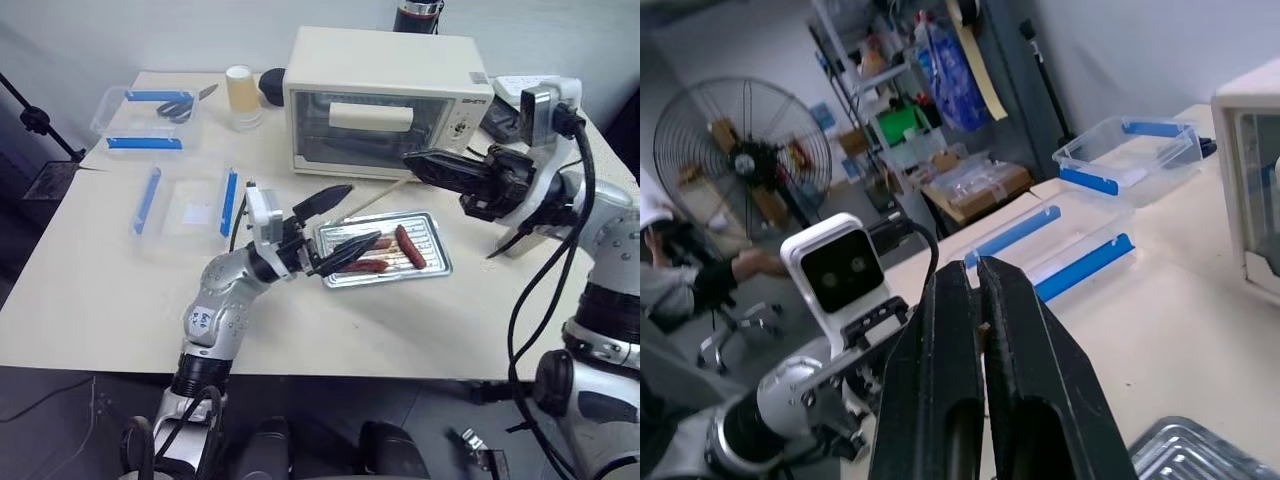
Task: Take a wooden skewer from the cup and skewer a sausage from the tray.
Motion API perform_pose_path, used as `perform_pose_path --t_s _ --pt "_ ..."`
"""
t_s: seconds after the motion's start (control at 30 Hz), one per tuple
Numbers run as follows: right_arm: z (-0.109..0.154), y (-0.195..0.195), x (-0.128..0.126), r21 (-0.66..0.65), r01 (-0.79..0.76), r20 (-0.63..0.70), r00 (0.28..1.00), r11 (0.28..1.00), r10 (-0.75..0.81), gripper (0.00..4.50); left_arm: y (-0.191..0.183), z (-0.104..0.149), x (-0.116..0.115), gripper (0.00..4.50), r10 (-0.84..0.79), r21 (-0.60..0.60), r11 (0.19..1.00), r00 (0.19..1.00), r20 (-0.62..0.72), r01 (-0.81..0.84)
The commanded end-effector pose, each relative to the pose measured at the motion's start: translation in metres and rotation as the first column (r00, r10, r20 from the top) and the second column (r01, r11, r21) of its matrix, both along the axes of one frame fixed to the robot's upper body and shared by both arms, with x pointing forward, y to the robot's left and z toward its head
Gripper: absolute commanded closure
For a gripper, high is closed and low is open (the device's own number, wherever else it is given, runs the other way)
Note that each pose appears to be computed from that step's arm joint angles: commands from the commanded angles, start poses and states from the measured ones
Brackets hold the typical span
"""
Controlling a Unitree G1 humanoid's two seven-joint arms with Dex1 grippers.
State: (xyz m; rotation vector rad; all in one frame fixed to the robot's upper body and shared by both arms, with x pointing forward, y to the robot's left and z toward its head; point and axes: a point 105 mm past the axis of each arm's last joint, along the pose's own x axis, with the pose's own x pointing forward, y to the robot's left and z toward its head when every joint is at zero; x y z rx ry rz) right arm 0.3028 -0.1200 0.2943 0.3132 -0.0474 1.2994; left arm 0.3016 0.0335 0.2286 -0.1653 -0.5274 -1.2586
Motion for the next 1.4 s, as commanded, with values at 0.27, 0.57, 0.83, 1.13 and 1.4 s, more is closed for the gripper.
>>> perform_pose_path --t_s 0.27,0.57,0.83,1.13,1.4 --pt "0.003 0.004 -0.012 0.044 0.004 0.011 1.000 0.999 -0.004 4.50 -0.005 0.012 -0.005 0.60 0.001 -0.048 0.999 0.999 0.038 0.001" --pt "0.004 0.003 -0.011 0.078 0.015 -0.002 1.000 0.997 -0.015 4.50 -0.004 0.010 -0.006 3.39 0.000 -0.048 0.999 0.999 0.032 0.002" --pt "-0.004 0.003 -0.013 0.086 0.008 -0.054 0.999 0.996 -0.004 4.50 -0.001 0.017 -0.002 4.47 0.023 -0.080 0.997 0.999 0.025 -0.020" --pt "-0.037 -0.039 -0.008 -0.149 0.200 0.054 0.979 0.968 -0.194 2.04 0.043 -0.002 0.008 4.50 0.175 0.075 0.981 0.983 0.053 -0.179" --pt "-0.102 -0.082 -0.014 -0.536 0.254 0.156 0.967 0.805 -0.201 0.03 0.111 -0.045 -0.007 4.50 0.326 0.262 0.912 0.945 0.000 -0.315"
